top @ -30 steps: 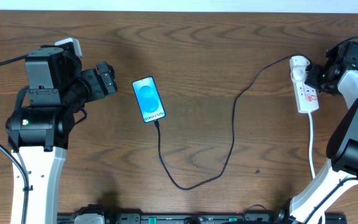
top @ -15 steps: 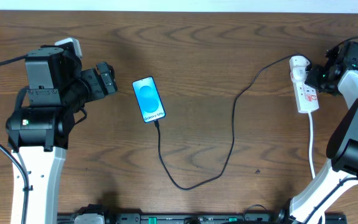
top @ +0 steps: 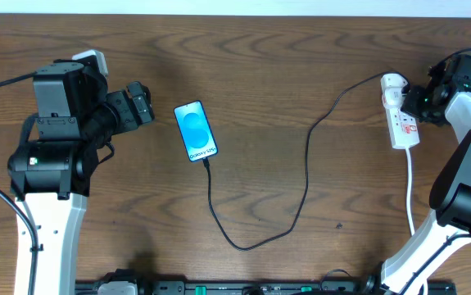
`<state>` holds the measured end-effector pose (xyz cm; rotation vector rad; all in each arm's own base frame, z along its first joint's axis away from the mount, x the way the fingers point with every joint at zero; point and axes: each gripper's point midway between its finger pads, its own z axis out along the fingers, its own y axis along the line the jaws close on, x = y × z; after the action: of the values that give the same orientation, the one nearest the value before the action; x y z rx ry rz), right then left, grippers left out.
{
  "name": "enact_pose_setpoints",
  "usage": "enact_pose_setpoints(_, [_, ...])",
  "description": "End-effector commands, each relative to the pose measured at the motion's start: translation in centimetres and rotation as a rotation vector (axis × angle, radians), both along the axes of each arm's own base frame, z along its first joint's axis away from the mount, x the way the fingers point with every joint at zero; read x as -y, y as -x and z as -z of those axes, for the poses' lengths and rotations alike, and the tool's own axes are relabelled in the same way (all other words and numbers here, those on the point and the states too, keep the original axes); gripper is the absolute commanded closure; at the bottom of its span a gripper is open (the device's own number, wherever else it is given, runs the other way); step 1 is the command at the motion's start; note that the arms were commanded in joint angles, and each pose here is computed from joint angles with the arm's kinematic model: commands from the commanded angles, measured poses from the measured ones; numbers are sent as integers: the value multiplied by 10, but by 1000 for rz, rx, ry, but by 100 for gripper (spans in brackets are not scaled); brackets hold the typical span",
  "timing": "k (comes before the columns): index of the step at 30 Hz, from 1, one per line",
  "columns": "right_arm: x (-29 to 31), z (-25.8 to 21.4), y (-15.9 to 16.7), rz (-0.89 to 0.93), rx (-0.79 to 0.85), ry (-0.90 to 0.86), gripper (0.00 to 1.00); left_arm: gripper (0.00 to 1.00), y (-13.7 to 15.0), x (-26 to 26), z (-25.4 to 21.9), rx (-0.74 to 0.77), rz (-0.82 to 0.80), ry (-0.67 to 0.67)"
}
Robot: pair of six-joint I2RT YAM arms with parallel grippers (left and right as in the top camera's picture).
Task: Plug charger to phone and switch on socket
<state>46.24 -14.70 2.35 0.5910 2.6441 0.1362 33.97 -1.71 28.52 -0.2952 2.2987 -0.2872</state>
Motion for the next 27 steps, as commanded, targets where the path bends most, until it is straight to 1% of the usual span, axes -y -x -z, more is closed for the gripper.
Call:
enact_pose_setpoints(1, [-103, 10, 6, -199, -13, -316, 99, 4, 0, -1, 0, 0, -1, -6])
enact_pose_setpoints(7, [-63, -54, 1, -138, 130, -246, 99, 4, 0, -1, 0, 0, -1, -5])
enact_pose_setpoints(9, [-54, -68, 2, -123, 159, -229, 99, 4, 0, -1, 0, 0, -1, -6])
enact_pose_setpoints(15, [-46, -70, 11, -85, 137, -234, 99, 4, 0, -1, 0, 0, -1, -6])
enact_pose_setpoints(17, [-49, -75, 18, -83, 122, -241, 99, 4, 0, -1, 0, 0, -1, -6])
enact_pose_setpoints(21, [-64, -120, 43, -158, 144, -228, 99, 4, 0, -1, 0, 0, -1, -6])
enact_pose_setpoints(24, [-76, -163, 65, -211, 195, -205, 98, 4, 0, -1, 0, 0, -1, -6])
enact_pose_setpoints(26, [-83, -193, 82, -217, 237, -183, 92, 4, 0, -1, 0, 0, -1, -6])
enact_pose_setpoints(27, [-86, -207, 90, -220, 261, -170, 84, 4, 0, -1, 0, 0, -1, -5])
